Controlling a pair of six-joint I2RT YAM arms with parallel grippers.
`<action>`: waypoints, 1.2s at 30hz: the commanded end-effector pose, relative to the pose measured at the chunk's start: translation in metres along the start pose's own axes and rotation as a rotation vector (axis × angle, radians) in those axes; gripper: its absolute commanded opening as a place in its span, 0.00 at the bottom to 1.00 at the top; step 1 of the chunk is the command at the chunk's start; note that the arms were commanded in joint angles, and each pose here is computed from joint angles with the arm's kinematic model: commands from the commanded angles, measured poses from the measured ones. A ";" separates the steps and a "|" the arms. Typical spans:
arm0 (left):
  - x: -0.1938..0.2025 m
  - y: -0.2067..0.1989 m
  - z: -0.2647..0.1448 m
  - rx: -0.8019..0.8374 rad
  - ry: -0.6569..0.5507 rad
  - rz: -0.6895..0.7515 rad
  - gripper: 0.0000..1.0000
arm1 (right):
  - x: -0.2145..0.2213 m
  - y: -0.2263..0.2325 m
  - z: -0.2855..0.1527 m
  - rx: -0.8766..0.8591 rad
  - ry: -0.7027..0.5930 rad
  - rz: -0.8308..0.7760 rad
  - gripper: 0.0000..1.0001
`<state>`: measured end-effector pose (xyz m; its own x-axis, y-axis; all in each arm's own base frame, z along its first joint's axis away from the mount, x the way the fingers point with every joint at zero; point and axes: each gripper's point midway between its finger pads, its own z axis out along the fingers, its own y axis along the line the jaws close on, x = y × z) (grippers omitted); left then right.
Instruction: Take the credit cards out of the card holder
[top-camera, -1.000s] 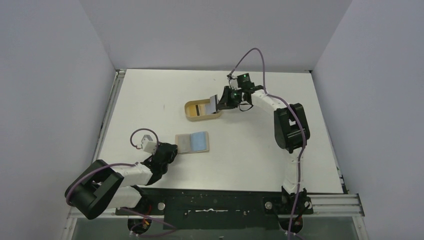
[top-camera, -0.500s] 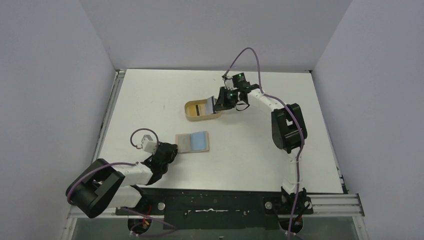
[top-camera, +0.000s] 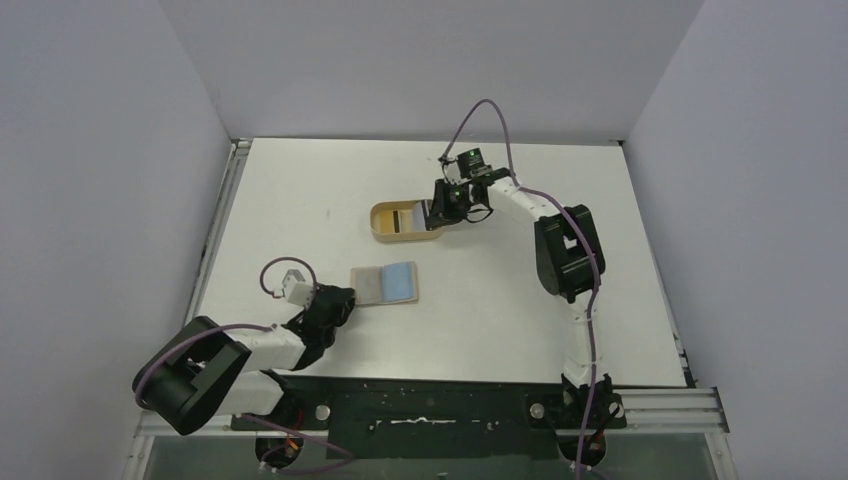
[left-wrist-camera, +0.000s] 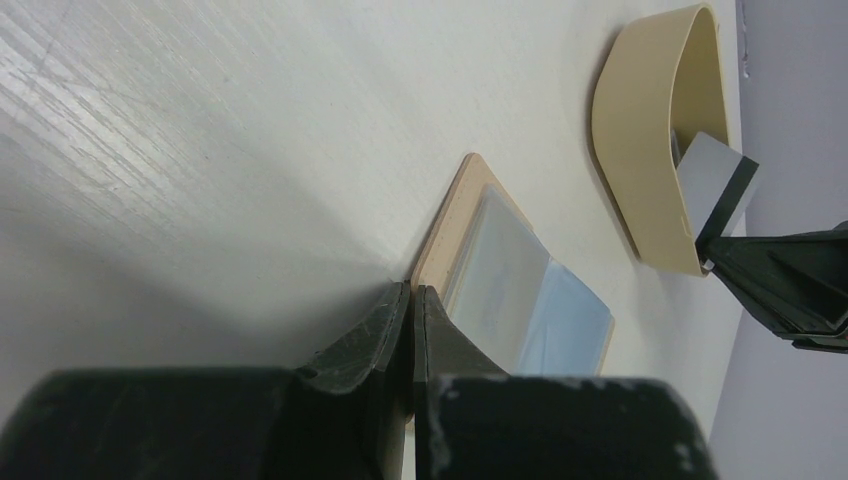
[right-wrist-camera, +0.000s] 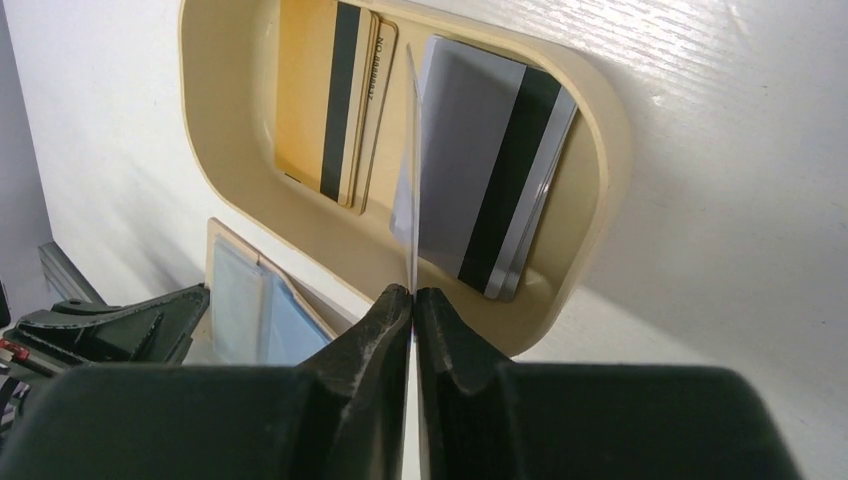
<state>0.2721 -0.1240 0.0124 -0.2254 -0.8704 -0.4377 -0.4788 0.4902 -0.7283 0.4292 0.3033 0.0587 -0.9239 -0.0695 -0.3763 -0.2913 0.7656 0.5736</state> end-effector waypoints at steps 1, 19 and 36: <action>0.003 0.059 -0.006 -0.165 0.026 0.136 0.00 | -0.016 0.012 -0.010 0.008 -0.045 -0.045 0.17; -0.009 0.008 -0.015 -0.051 0.001 0.255 0.00 | -0.079 0.058 -0.098 0.039 -0.240 -0.168 0.49; -0.028 -0.064 -0.048 0.089 -0.079 0.348 0.00 | 0.083 0.147 -0.008 -0.086 0.015 -0.308 0.75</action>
<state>0.2640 -0.1376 0.0816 -0.3345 -0.6514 -0.6810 -0.3058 0.7586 -0.5753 0.3132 0.3750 0.1081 -0.8321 -0.2986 -0.4675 -0.5248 0.6967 0.4890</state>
